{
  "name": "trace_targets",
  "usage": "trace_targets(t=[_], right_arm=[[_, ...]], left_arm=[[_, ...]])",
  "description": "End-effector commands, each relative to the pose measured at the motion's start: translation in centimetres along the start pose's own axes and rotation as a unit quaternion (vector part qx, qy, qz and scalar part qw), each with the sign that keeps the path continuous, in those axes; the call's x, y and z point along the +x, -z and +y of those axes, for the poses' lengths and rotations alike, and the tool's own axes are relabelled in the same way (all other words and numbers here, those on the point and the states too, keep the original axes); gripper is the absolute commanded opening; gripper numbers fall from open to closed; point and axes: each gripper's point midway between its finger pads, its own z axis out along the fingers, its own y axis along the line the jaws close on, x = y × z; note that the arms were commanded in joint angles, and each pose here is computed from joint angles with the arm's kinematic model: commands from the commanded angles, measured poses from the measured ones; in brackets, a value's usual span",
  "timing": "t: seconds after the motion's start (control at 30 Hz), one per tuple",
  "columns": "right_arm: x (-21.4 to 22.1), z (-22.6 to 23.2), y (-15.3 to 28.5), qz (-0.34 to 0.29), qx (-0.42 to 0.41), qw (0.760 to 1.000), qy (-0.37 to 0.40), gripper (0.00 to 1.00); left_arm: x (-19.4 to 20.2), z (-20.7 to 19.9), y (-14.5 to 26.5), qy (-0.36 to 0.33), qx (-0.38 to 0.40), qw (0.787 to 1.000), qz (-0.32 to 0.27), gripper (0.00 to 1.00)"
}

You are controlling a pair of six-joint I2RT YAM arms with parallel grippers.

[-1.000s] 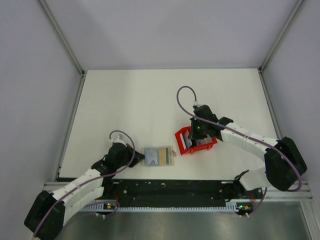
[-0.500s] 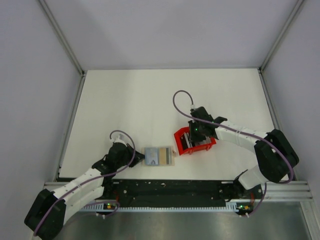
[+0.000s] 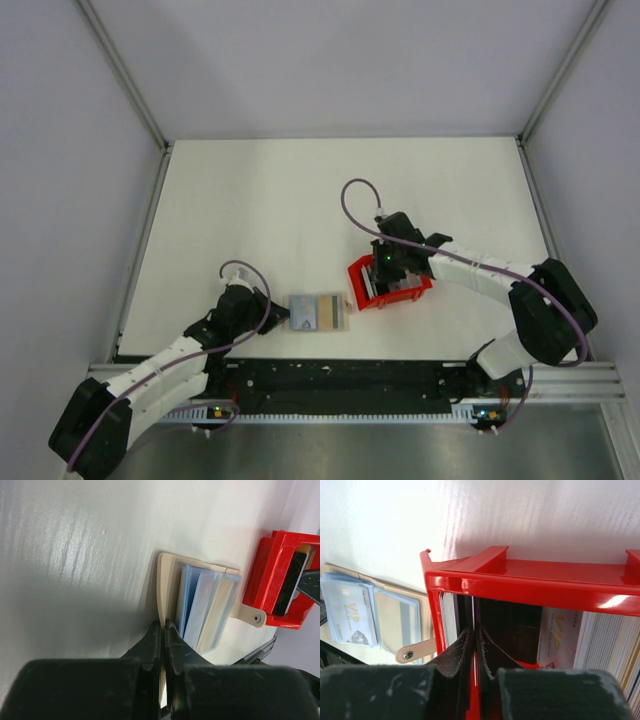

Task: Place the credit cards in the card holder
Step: Pick up the credit card from the storage box.

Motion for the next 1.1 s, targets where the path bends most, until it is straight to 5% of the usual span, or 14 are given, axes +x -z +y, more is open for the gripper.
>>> trace_targets(t=[0.0, 1.07], right_arm=[[-2.4, 2.8, 1.4, -0.046, -0.01, 0.998, 0.031, 0.0], [-3.1, 5.8, 3.5, -0.11, 0.222, 0.956, 0.154, 0.0]], left_arm=[[2.2, 5.1, -0.2, 0.001, -0.039, 0.999, 0.019, 0.0], [2.3, 5.0, -0.2, 0.002, -0.038, 0.999, 0.021, 0.0]])
